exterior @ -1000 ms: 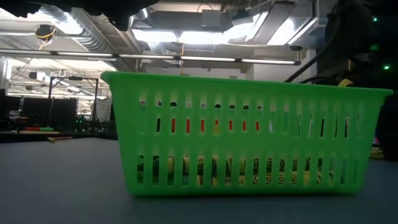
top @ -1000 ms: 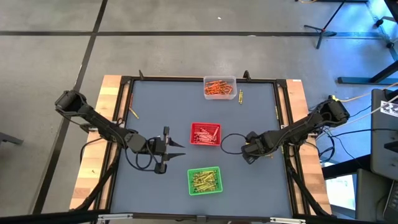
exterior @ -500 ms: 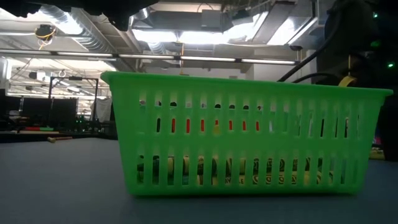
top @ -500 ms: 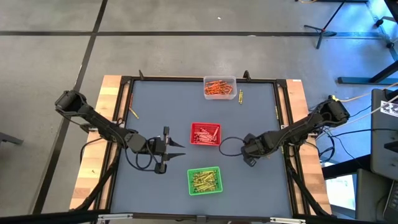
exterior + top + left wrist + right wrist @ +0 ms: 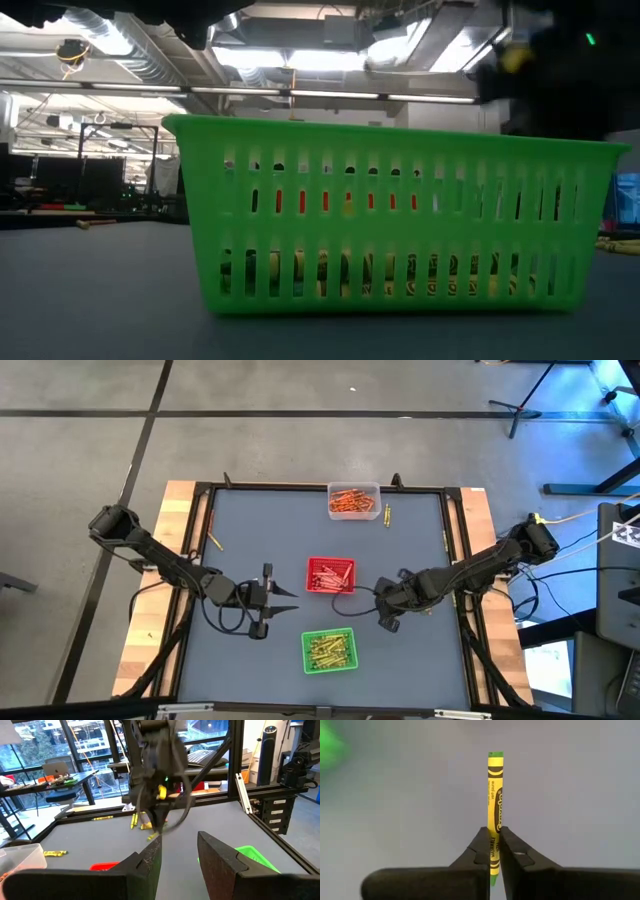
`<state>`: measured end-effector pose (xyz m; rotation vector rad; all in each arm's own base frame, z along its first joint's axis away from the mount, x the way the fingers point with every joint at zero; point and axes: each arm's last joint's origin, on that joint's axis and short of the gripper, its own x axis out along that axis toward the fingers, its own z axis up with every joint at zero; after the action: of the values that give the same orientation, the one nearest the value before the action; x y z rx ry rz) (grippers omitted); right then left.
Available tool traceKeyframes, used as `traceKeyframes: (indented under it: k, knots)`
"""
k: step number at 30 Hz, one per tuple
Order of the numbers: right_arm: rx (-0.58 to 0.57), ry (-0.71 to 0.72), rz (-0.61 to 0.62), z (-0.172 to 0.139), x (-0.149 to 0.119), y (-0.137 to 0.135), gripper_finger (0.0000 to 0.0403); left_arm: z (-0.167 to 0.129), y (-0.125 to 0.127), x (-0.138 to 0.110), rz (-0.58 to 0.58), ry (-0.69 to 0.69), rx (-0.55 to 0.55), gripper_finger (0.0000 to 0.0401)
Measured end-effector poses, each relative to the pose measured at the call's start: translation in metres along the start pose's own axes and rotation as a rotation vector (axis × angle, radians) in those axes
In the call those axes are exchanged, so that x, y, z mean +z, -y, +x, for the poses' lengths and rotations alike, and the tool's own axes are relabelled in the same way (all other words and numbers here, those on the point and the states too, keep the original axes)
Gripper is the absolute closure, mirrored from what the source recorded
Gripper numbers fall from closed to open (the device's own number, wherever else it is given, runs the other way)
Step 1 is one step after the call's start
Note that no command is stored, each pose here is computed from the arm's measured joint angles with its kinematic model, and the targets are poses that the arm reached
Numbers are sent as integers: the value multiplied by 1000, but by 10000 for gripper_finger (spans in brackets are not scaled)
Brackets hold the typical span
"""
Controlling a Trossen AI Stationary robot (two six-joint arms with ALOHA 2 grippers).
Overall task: Sort crayons
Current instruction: Put the green crayon into the green bin
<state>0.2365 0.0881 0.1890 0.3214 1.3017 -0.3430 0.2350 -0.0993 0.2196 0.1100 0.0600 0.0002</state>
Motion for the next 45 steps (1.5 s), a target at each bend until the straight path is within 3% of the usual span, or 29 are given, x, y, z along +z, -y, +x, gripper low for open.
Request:
traceKeyframes:
  k: [11,16,27,34,41,45]
  knots:
    - [335,451,-282,-35,36,-52,375,0,0,0,0,0,0,291]
    - [397,539,-366,-32,36,-71,374,0,0,0,-1,3,0,291]
    - [514,522,-438,7,36,-102,373,0,0,2,-7,15,0,291]
    - [508,504,-437,25,36,-107,365,0,0,2,-6,14,1,291]
    - [501,486,-427,22,37,-105,267,0,0,2,-6,14,1,291]
    - [474,363,-423,6,43,-97,223,0,0,1,-6,14,1,291]
